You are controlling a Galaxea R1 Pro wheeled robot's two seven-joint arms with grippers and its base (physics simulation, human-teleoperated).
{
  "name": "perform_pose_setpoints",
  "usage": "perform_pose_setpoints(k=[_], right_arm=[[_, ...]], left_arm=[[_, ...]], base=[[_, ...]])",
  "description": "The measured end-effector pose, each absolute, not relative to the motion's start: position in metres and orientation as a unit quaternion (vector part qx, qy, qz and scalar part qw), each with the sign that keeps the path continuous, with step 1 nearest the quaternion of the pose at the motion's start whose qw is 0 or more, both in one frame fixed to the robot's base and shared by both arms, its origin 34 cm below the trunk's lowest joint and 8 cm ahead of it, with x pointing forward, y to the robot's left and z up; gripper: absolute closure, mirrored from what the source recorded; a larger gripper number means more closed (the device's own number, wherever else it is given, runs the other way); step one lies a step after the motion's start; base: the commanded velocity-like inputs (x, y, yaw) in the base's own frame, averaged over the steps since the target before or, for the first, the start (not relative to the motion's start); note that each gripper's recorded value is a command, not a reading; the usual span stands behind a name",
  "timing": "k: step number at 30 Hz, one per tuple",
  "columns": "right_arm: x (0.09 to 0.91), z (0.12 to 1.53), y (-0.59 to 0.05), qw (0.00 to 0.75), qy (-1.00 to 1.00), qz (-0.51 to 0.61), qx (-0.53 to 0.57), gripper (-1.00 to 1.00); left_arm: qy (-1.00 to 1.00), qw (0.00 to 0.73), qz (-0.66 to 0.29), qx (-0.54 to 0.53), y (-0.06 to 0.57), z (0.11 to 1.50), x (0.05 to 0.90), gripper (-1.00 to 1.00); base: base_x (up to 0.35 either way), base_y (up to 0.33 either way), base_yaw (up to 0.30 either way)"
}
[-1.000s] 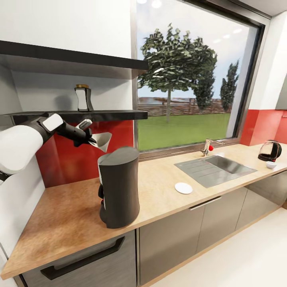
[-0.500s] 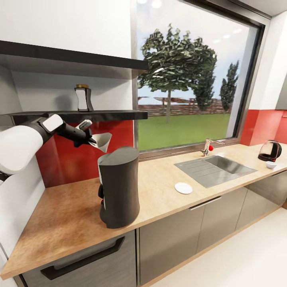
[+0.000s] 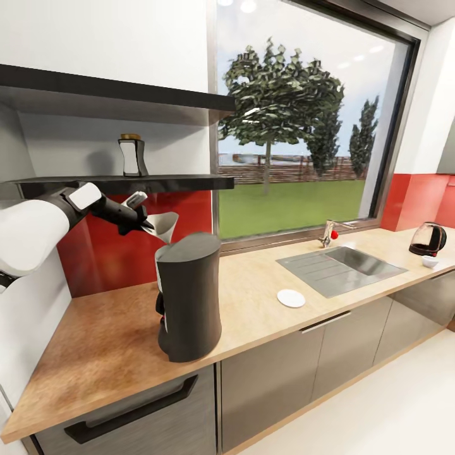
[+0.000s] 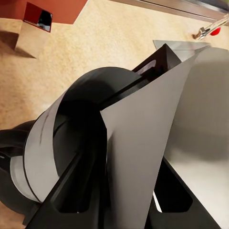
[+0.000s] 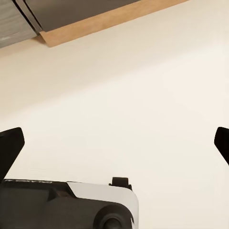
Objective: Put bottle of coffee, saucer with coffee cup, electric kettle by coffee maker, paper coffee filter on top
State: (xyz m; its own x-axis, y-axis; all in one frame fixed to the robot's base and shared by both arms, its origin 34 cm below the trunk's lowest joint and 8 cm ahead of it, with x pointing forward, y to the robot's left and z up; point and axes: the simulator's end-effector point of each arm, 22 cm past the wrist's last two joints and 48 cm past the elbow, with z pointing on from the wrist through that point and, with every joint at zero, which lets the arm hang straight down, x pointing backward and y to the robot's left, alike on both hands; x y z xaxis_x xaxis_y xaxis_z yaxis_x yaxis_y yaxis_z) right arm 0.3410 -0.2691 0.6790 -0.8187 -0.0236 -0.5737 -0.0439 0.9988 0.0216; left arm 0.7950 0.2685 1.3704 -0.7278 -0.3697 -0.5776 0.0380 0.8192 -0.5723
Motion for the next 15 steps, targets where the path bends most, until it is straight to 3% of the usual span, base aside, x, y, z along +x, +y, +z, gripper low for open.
perform_pose_setpoints(k=[15], right_arm=[[0.3407,0.6788,-0.2691,0.300,0.954,0.017,-0.018,-1.00]], left_arm=[[0.884,0.357,-0.286,-0.094,0.2681,1.3703,0.7950,1.00]], base=[[0.000,0.000,0.000]])
